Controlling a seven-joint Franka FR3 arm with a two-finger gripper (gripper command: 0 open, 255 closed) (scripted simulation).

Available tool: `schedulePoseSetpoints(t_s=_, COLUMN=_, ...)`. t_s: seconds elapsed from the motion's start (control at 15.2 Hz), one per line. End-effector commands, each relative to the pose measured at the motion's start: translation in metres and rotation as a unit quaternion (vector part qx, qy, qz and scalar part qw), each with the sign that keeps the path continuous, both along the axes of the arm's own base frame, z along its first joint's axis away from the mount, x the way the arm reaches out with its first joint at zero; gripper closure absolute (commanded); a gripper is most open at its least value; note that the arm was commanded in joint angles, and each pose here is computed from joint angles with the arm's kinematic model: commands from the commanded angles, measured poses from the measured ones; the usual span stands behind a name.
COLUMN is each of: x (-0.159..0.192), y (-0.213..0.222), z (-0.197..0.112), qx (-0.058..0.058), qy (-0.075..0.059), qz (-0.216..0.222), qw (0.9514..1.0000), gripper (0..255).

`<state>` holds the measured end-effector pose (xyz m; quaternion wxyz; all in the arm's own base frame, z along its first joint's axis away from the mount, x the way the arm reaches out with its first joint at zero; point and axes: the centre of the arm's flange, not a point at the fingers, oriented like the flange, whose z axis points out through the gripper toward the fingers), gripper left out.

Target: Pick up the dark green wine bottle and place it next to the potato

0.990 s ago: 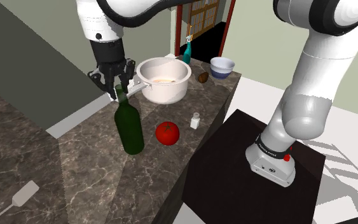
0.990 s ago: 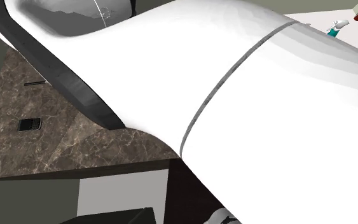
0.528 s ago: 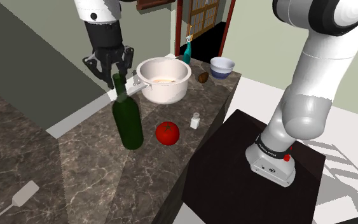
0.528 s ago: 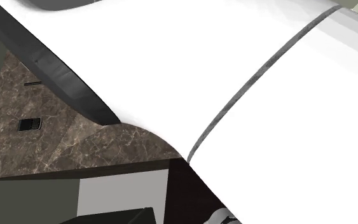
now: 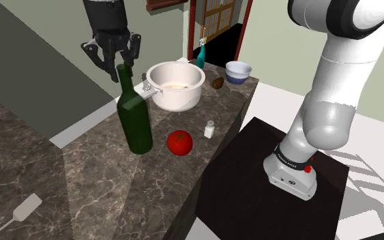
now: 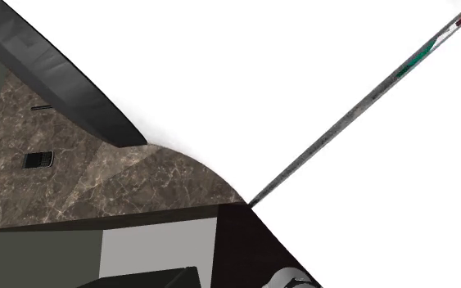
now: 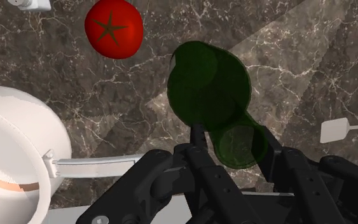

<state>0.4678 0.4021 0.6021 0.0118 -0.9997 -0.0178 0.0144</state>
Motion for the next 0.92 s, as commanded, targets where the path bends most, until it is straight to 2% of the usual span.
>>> schedulePoseSetpoints(t_s=0.0, x=-0.001, y=0.000, z=0.008, qx=0.000, qy=0.000, qz=0.000, qw=1.0000, gripper=255)
schedulePoseSetpoints(t_s=0.86, x=0.019, y=-0.170, z=0.008, qx=0.000, qy=0.000, qz=0.000, qw=1.0000, gripper=255)
